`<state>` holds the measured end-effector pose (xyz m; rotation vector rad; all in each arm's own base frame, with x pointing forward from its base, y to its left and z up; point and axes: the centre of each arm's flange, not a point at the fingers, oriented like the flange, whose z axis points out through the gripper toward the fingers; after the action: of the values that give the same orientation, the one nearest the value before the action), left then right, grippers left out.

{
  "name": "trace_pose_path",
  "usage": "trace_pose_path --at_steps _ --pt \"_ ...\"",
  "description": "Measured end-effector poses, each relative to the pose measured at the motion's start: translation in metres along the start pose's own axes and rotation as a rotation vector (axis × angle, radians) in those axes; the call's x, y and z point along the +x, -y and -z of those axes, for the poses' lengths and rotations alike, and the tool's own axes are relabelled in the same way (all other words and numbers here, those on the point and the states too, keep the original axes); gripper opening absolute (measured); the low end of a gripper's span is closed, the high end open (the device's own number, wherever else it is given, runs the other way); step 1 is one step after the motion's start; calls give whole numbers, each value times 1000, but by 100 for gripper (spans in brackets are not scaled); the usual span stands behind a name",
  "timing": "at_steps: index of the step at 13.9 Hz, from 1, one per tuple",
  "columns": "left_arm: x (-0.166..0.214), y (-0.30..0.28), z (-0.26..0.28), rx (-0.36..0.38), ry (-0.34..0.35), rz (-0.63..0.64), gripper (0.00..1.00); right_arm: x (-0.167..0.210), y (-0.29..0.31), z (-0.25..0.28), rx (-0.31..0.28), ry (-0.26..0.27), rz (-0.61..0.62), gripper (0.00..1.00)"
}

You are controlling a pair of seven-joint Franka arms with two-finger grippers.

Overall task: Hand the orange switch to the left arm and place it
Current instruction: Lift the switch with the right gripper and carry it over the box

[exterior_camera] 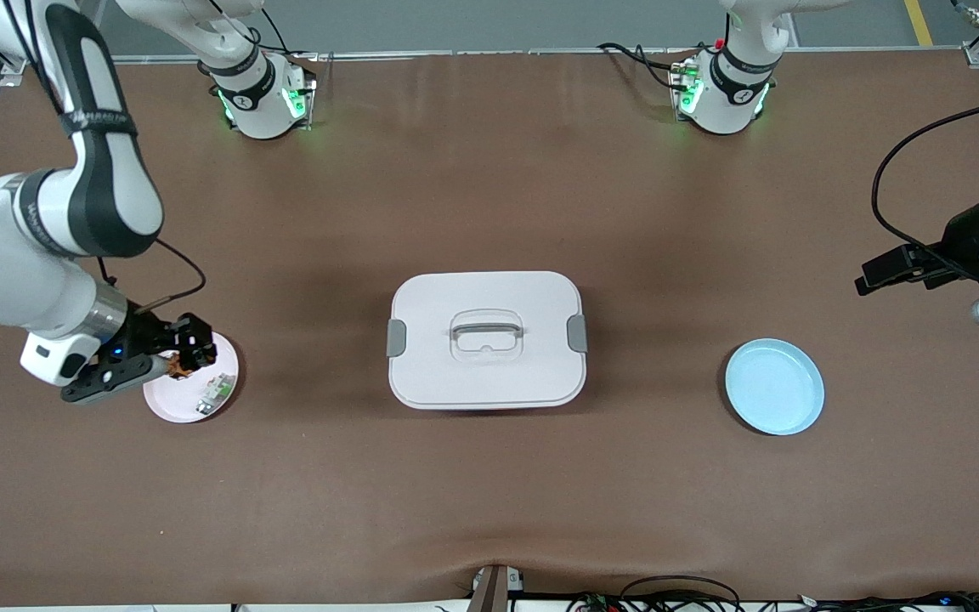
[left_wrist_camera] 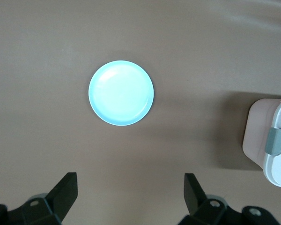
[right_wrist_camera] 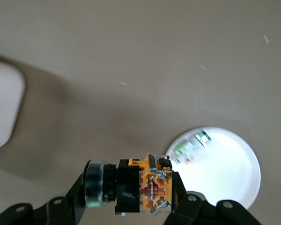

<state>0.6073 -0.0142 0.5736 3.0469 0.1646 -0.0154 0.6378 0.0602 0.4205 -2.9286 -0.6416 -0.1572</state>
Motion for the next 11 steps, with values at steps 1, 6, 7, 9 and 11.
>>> trace_pose_path --at_steps 1,6,7,9,11 --pt "0 0 -1 0 0 0 100 6 19 12 -3 -20 85 73" --pt "1 0 -1 0 0 1 100 39 125 65 -22 -120 468 73" --pt "1 1 -1 -1 0 2 100 45 146 73 -25 -140 524 73" --pt "1 1 -1 -7 1 3 100 57 191 90 -15 -194 621 73" --pt "2 -5 -4 -66 13 9 100 66 232 111 14 -271 709 73"
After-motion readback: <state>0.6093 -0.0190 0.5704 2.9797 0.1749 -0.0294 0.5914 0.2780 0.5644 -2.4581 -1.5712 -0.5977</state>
